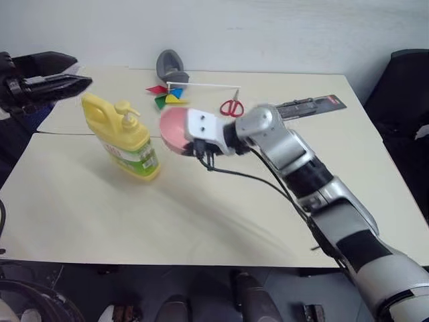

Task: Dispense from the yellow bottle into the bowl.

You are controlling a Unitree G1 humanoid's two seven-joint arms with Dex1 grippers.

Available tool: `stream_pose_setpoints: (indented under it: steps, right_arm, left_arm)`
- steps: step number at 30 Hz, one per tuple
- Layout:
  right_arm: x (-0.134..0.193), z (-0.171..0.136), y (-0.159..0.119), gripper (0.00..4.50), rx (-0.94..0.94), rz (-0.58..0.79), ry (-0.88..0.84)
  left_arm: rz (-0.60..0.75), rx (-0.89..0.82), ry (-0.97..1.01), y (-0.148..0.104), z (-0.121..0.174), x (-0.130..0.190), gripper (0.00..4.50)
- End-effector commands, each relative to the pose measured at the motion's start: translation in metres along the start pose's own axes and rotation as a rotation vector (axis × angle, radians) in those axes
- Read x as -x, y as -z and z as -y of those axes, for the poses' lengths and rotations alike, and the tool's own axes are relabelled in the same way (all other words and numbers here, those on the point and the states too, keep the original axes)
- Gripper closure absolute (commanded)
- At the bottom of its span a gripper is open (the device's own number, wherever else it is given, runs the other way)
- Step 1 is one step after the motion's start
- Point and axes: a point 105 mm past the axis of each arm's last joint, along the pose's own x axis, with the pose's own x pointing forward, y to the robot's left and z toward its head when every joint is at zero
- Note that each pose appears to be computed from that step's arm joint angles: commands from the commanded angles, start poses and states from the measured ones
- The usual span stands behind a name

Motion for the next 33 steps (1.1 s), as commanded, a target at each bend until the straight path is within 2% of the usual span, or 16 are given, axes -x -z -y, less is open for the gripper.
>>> stream_pose_setpoints:
  steps: [1, 7, 8, 16, 23, 33]
  right_arm:
    - [-0.004, 0.014, -0.020, 4.32, 0.085, 0.009, 0.008]
    - [-0.002, 0.026, -0.032, 4.32, 0.156, -0.035, -0.028]
    - [-0.001, 0.027, -0.034, 4.32, 0.164, -0.038, -0.042]
    - [0.004, 0.013, -0.065, 4.32, 0.186, 0.013, -0.187]
    - [0.014, -0.001, -0.077, 4.32, 0.204, 0.034, -0.265]
    - [0.016, -0.012, -0.085, 4.32, 0.231, 0.060, -0.312]
  left_arm:
    - [-0.037, -0.074, -0.044, -0.002, -0.014, 0.011, 2.45]
    - [-0.081, -0.090, -0.041, 0.010, -0.024, 0.007, 4.33]
    - [-0.080, -0.091, -0.040, 0.010, -0.024, 0.006, 4.43]
    - [-0.017, -0.069, 0.032, 0.003, -0.018, -0.014, 4.43]
    - [-0.024, -0.041, 0.089, 0.006, -0.009, -0.016, 4.43]
    - [-0.031, -0.002, 0.069, 0.032, -0.005, -0.030, 4.43]
